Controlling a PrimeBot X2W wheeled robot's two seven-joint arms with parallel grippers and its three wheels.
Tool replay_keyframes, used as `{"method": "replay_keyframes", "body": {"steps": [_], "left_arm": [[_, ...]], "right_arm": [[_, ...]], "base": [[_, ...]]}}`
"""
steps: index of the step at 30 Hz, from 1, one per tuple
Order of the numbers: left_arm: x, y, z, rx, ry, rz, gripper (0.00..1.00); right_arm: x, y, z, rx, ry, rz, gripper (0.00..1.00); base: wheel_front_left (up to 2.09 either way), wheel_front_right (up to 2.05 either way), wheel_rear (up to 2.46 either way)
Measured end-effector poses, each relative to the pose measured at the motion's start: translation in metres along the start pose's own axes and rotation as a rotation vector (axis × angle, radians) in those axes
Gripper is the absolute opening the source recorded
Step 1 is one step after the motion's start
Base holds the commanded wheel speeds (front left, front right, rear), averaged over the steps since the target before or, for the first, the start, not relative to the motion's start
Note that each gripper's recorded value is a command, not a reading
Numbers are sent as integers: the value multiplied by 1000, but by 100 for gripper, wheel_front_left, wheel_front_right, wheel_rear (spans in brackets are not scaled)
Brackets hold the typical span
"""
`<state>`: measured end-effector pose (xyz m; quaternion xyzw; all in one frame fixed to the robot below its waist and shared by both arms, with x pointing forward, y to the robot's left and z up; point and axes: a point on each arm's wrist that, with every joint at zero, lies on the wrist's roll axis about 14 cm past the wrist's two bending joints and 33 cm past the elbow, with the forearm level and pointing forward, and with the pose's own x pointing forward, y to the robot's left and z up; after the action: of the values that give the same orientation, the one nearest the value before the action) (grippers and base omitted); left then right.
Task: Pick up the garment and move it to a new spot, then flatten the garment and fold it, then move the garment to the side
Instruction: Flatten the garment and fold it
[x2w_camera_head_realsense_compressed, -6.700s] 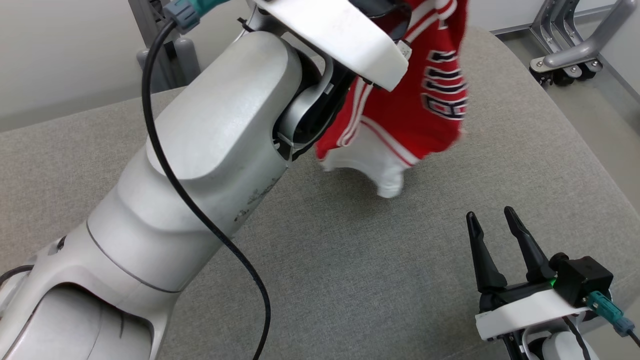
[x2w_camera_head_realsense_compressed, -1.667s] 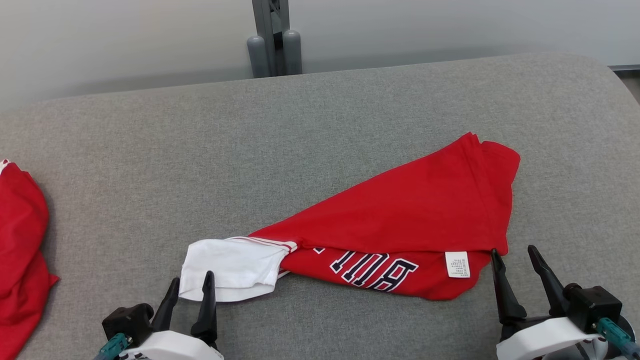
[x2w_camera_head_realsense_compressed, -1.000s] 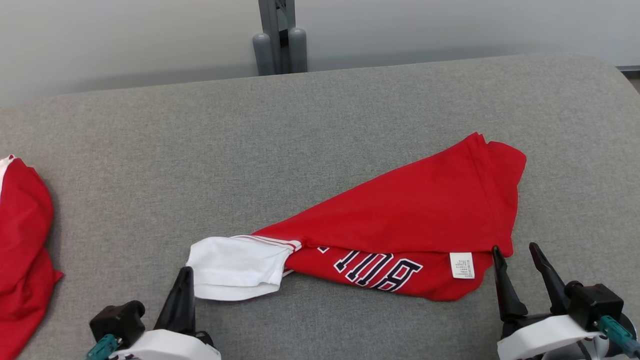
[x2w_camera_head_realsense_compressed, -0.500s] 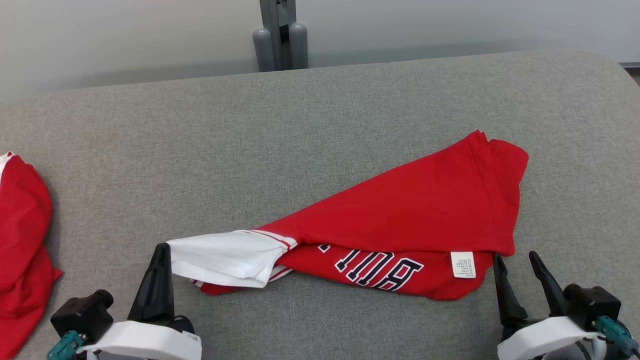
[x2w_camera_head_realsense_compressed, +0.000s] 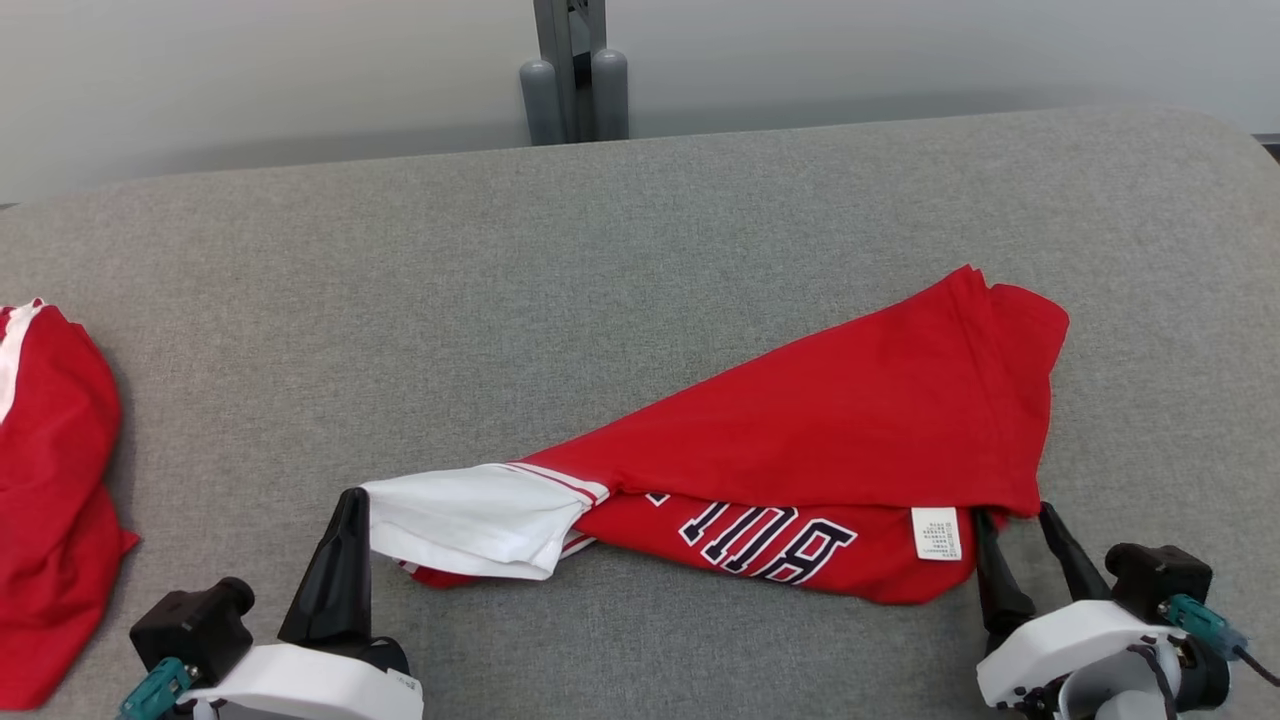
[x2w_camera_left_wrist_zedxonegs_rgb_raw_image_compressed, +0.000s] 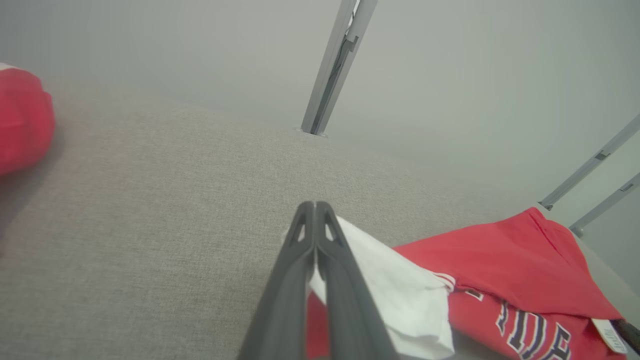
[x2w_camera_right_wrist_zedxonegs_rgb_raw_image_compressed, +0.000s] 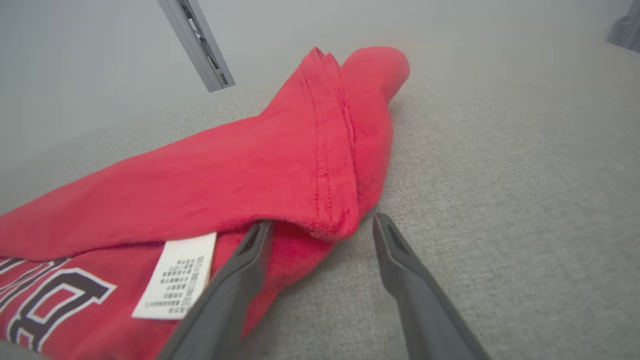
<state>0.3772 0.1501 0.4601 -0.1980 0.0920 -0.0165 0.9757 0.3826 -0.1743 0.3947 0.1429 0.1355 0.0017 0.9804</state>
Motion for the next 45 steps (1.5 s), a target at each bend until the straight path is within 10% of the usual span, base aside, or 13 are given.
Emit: {"method": "replay_keyframes", "body": {"steps": [1, 4, 12, 31, 45], "left_arm": [[0, 0, 1, 0, -4, -1, 0], [-1, -2, 5, 4, -17, -3, 0], [0, -9, 24, -19, -92, -29, 0], [8, -108, 225, -333, -531, -482, 0], [38, -158, 332, -175, -587, -590, 0]], "right_arm": [[1, 3, -1, -3, 6, 9, 100], [3, 8, -6, -1, 24, 22, 0], [5, 14, 30, -59, -83, 49, 0], [-37, 21, 239, -318, -663, 127, 0], [-13, 78, 365, -512, -837, 268, 0]], "base": [[0, 0, 0], [0, 0, 0], [0, 0, 0], [0, 0, 0], [0, 0, 0]]}}
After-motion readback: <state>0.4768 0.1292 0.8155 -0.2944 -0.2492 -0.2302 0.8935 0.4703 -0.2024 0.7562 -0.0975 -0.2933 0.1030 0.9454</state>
